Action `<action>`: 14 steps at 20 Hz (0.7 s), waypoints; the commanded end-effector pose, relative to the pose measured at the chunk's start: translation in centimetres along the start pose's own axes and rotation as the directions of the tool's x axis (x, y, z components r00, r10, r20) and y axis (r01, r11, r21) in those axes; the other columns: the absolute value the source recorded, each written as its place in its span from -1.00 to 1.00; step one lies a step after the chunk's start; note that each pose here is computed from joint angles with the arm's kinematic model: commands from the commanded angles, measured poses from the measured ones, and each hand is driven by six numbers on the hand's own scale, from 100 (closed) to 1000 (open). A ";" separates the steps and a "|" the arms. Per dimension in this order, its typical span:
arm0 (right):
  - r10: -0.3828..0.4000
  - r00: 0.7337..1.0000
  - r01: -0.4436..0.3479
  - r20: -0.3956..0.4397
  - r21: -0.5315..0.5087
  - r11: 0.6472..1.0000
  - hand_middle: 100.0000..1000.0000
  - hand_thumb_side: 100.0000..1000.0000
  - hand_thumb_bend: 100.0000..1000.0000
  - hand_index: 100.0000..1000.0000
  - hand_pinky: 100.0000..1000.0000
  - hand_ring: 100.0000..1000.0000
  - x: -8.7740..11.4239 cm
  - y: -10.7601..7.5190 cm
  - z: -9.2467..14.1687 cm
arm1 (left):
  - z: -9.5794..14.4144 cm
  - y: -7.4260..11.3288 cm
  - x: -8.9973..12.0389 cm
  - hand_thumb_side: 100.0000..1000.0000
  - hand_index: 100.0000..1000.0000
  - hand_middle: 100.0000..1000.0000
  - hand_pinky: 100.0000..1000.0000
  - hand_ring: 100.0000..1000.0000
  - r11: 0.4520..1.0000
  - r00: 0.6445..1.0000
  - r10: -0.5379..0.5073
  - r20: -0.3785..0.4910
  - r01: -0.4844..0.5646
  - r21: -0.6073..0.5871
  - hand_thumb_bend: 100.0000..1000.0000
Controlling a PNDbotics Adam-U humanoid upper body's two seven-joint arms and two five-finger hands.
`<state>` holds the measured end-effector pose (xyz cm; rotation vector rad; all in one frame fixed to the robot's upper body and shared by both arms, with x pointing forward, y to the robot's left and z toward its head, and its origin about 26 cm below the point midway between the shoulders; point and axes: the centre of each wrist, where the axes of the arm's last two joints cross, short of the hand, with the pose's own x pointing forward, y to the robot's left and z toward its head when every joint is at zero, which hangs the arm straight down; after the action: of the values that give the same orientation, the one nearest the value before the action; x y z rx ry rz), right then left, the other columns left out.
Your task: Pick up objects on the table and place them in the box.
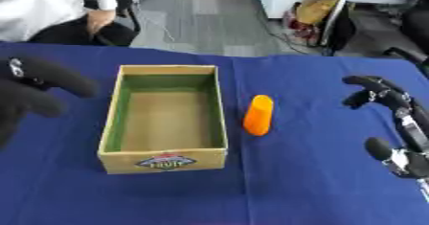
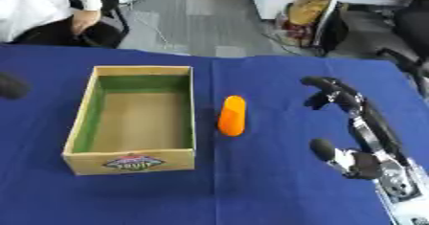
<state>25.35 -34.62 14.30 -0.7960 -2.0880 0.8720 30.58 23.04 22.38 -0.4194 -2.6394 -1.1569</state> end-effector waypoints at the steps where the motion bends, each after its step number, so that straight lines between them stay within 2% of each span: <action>1: 0.016 0.997 -0.020 -0.071 -0.059 0.998 0.65 1.00 0.49 0.91 0.32 0.21 0.6 -0.4 -0.8 | -0.4 0.4 0.4 0.70 0.43 0.43 0.39 0.26 0.999 1.000 -0.021 0.007 0.021 -0.045 -0.95; 3: 0.037 0.993 -0.048 -0.113 -0.098 0.994 0.66 1.00 0.50 0.92 0.36 0.22 1.0 -0.2 -1.4 | -0.4 0.4 0.4 0.70 0.43 0.43 0.39 0.26 0.998 1.000 -0.019 0.007 0.019 -0.052 -0.94; 7: 0.016 0.985 -0.039 -0.171 -0.137 0.990 0.67 1.00 0.55 0.92 0.41 0.24 1.6 0.9 -2.6 | -0.5 0.4 0.4 0.70 0.43 0.43 0.39 0.27 0.999 1.000 -0.014 0.013 0.015 -0.052 -0.95; 14: 0.007 0.980 -0.030 -0.201 -0.111 0.993 0.67 1.00 0.66 0.94 0.41 0.25 1.2 3.2 -4.4 | -0.6 0.3 0.4 0.70 0.43 0.42 0.38 0.26 0.999 1.000 -0.012 0.021 0.013 -0.052 -0.95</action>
<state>28.76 -30.45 14.20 -0.9104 -1.9650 0.6427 30.57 22.95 22.33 -0.4271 -2.6164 -1.2120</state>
